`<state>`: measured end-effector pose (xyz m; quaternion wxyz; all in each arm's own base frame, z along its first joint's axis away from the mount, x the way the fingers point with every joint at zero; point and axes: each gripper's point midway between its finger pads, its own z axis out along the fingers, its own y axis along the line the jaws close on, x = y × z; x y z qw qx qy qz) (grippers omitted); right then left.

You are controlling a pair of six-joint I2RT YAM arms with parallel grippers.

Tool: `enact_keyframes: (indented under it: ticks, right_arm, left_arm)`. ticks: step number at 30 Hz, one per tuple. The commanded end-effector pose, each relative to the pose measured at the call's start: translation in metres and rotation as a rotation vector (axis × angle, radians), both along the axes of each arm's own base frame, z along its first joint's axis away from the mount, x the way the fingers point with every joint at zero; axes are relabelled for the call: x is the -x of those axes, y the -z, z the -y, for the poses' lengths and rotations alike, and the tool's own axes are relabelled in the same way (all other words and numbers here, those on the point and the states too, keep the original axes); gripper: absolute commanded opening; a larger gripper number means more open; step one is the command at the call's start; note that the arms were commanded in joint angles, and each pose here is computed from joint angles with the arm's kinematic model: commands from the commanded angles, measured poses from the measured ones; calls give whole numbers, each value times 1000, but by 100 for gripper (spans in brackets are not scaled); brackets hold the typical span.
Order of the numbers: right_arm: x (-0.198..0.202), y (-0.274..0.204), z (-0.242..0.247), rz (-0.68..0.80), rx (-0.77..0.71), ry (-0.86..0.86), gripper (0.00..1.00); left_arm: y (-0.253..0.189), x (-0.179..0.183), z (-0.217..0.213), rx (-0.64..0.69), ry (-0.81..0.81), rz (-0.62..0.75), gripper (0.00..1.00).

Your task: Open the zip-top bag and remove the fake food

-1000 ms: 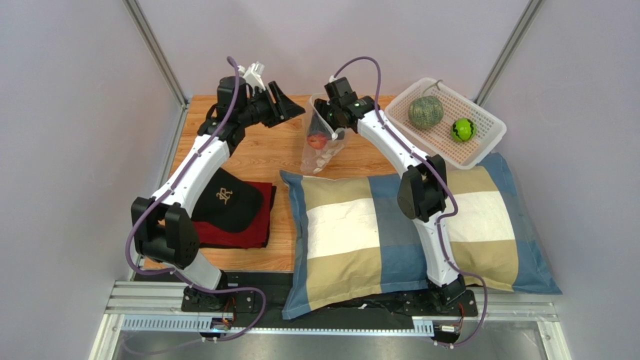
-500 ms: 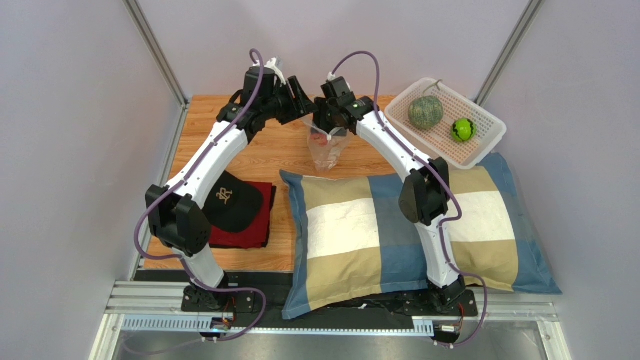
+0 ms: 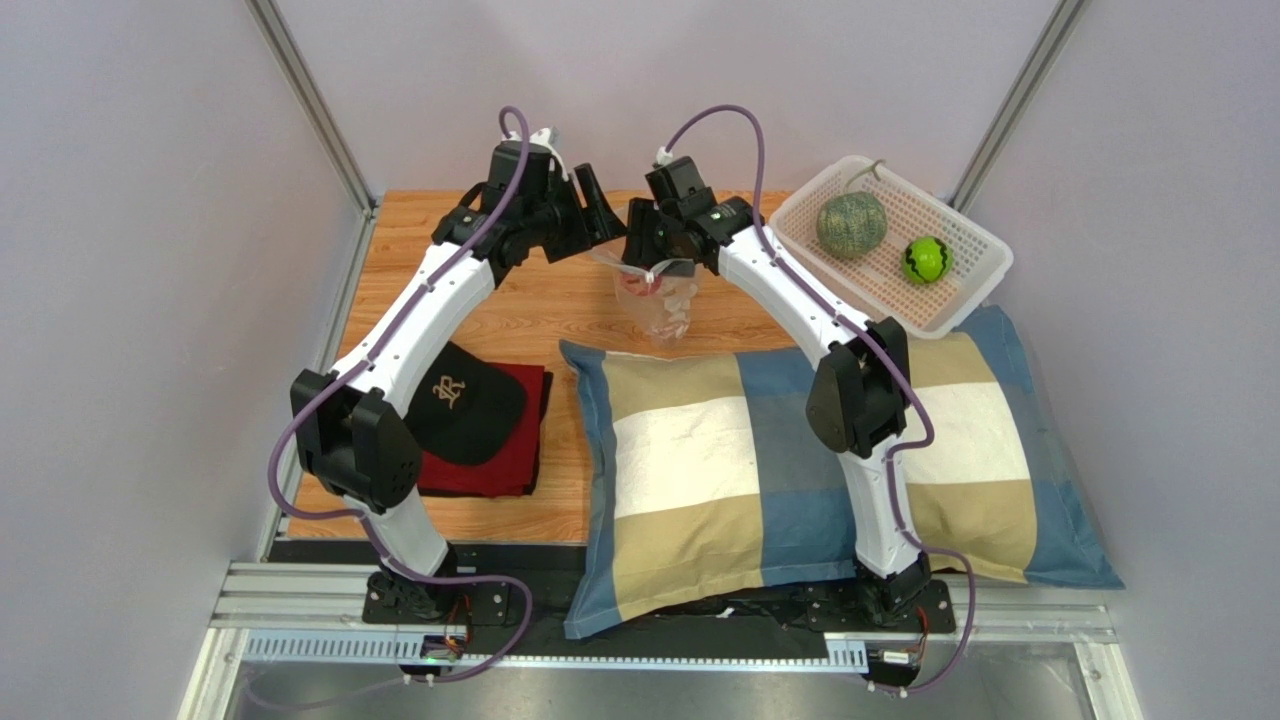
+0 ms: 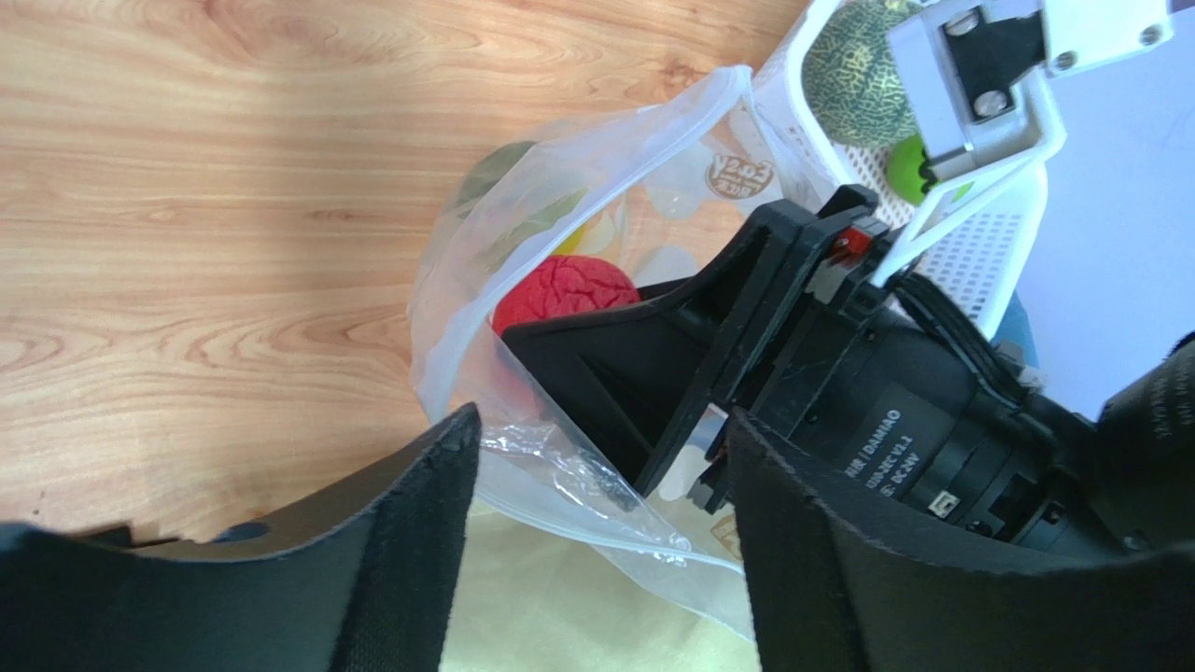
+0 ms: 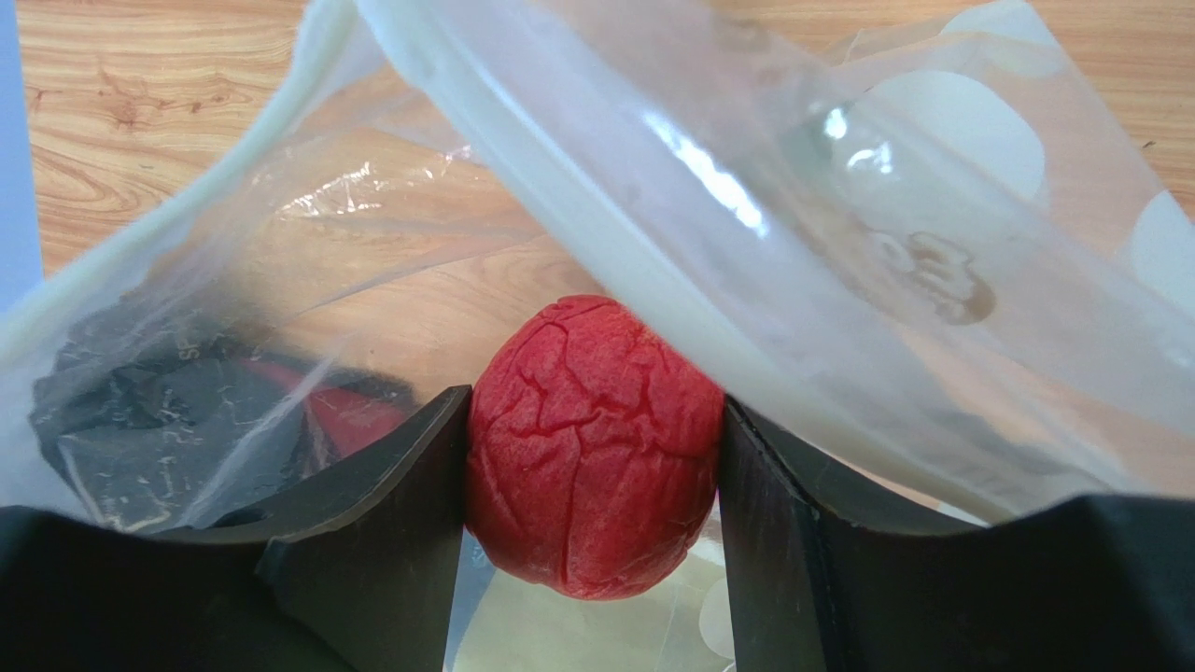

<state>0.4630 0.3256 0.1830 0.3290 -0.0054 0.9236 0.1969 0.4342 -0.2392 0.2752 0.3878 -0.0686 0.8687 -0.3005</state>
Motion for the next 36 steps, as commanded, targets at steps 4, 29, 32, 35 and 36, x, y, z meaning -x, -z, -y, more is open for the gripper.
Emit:
enact_keyframes:
  ticks: [4, 29, 32, 35, 36]
  right_arm:
    - [-4, -44, -6, 103, -70, -13, 0]
    - [1, -35, -10, 74, -84, -23, 0]
    - [-2, -39, -13, 78, -101, -12, 0]
    - [-9, -42, -10, 66, -113, 64, 0]
    - [-8, -42, -6, 43, -110, 101, 0]
  left_arm:
    - [-25, 12, -18, -39, -43, 55, 77]
    - [-6, -25, 2, 33, 30, 30, 48]
    - [9, -21, 7, 9, 81, -3, 9]
    - [14, -9, 10, -30, 115, 23, 0]
    - [1, -5, 11, -31, 125, 74, 0]
